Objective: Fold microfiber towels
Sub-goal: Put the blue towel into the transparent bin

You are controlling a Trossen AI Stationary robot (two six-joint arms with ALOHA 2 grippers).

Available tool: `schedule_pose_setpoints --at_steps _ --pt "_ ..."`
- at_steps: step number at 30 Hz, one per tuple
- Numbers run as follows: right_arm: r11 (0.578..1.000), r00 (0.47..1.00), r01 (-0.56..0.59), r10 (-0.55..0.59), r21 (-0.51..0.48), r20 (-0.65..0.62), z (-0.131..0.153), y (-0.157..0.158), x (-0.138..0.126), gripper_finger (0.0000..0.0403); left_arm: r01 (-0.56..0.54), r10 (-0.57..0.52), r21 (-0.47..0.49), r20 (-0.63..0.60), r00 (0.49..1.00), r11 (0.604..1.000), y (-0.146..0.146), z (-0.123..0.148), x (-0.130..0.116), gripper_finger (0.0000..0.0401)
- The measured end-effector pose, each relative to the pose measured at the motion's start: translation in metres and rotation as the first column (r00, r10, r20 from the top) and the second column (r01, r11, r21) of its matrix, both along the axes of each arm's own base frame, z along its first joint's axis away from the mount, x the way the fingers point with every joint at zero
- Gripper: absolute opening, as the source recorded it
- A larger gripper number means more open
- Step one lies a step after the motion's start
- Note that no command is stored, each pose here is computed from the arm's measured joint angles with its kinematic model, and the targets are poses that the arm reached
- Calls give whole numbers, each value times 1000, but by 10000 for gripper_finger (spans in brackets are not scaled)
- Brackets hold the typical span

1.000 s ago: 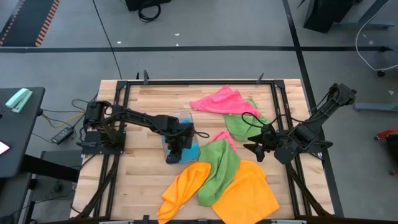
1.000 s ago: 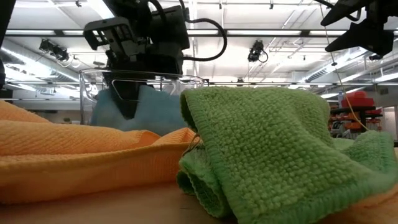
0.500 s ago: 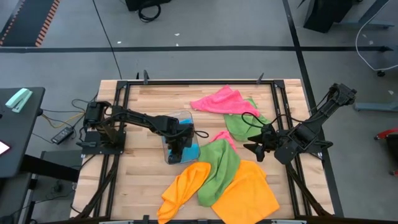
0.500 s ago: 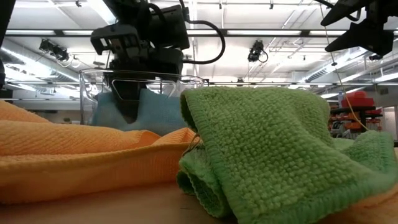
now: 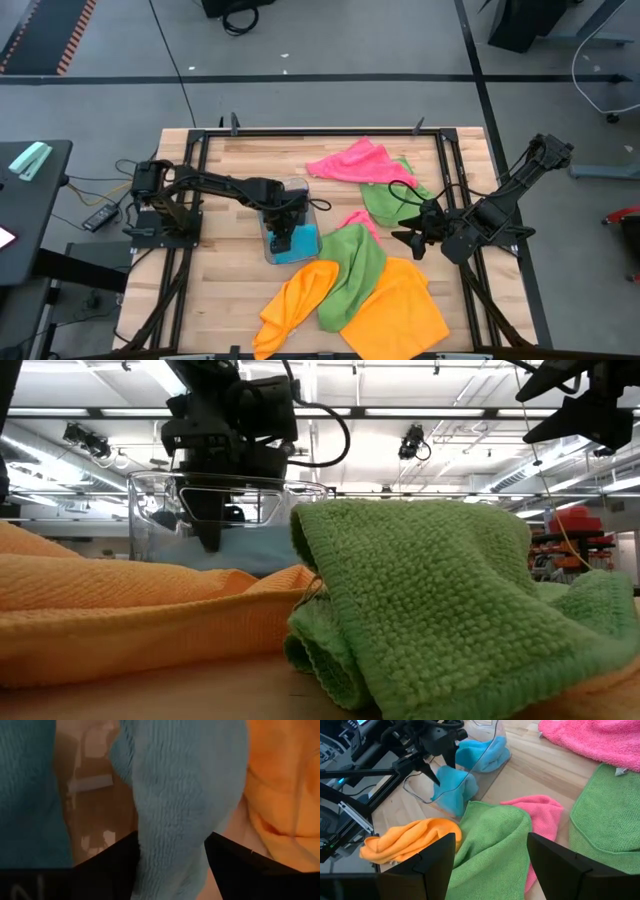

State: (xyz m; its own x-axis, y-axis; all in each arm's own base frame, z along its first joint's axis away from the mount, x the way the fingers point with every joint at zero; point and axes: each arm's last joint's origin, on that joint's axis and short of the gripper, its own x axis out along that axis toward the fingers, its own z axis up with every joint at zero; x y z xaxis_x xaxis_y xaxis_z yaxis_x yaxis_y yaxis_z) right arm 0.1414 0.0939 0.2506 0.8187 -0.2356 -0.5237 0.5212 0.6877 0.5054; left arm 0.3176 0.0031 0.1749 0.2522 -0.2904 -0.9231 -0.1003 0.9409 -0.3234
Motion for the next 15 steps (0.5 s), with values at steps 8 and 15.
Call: schedule_pose_setpoints --at_steps 8,15 --pt "1000 1000 1 -1 4 1 0 0 0 255 15 -18 128 21 1000 992 4 1 0 251" --pt "1000 1000 -4 4 11 -4 0 0 0 255 -102 96 186 40 995 977 24 11 -4 235"
